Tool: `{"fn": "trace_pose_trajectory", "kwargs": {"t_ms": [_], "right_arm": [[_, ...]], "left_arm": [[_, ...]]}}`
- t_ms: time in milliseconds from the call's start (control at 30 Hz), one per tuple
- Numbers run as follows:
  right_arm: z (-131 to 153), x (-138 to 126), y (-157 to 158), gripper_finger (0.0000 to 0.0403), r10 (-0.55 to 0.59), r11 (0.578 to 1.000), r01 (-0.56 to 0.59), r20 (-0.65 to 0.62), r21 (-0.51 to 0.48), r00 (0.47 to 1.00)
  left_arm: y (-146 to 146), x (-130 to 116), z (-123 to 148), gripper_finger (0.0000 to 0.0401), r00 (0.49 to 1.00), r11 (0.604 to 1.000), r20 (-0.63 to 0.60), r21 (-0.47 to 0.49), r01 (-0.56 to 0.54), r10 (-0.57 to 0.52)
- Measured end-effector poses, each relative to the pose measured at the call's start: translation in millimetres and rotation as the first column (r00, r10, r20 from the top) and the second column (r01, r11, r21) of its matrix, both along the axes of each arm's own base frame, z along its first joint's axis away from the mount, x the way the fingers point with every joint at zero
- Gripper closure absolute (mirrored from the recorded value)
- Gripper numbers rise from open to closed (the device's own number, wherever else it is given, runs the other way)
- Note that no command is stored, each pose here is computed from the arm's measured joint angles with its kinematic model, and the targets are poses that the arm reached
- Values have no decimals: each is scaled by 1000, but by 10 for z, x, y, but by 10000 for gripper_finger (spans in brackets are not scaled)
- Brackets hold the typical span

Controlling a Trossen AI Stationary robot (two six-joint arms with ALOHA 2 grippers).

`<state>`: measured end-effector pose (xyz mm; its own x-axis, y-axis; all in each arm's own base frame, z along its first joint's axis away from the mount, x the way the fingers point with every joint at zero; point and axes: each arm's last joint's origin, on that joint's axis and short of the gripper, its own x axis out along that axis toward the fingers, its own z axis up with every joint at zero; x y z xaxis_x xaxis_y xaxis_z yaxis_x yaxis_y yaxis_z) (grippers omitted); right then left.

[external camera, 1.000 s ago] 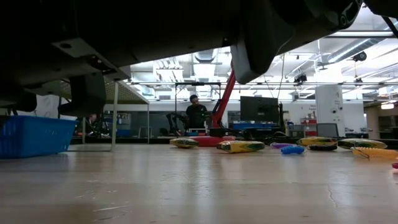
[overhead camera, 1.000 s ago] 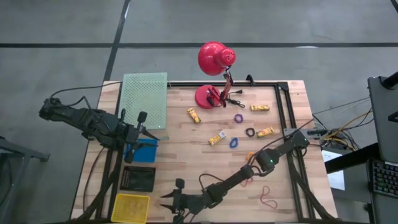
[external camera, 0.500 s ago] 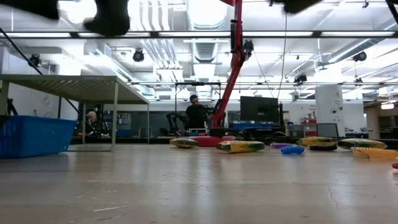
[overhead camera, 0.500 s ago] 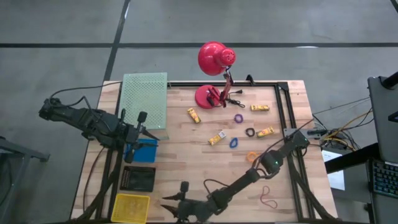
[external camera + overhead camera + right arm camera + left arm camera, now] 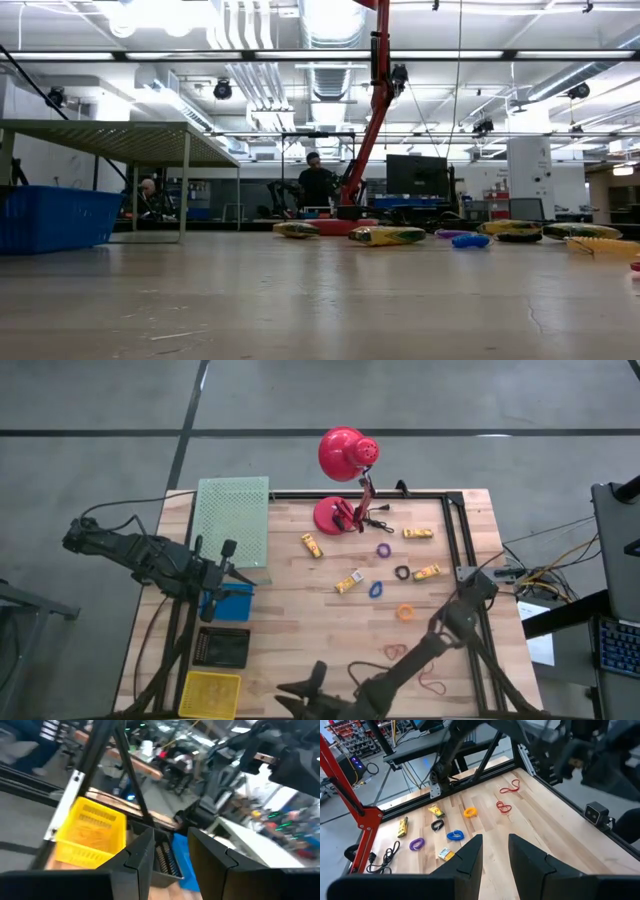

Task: Pick & Place Office Desk Supplies
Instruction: Put the yellow rubber band into the yellow bin

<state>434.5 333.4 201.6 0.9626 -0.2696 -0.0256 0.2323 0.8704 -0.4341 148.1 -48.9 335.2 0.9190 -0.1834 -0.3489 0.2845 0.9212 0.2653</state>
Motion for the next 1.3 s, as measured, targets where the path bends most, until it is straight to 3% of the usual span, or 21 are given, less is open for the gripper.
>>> {"fn": "trace_pose_trajectory", "kwargs": {"t_ms": [267,500,600,800,933,1000,1300], "right_arm": [[459,-270,-616,287,133,977,-92,-211,194,968],[804,-931,-934,287,209,955,-186,-84,230,974],[864,-1308,-1076,287,236,939,-223,-16,260,972],[863,-1982,-1477,287,252,873,-255,63,415,966],[879,-2333,-1789,287,252,862,-274,109,426,962],[860,-2480,-1931,287,247,858,-278,129,431,960],[703,-2833,-2242,287,213,749,-301,216,590,953]], "left_arm": [[2,-5,-13,304,1000,1000,-14,5,0,0],[2,-5,-13,304,1000,1000,-14,5,-1,1],[2,-5,-12,304,1000,1000,-14,5,0,0],[2,-5,-14,304,1000,1000,-14,5,-1,1],[2,-5,-13,304,1000,1000,-14,5,0,0],[2,-5,-13,304,1000,1000,-14,5,0,0],[2,-4,-15,304,1000,1000,-15,5,0,0]]}}
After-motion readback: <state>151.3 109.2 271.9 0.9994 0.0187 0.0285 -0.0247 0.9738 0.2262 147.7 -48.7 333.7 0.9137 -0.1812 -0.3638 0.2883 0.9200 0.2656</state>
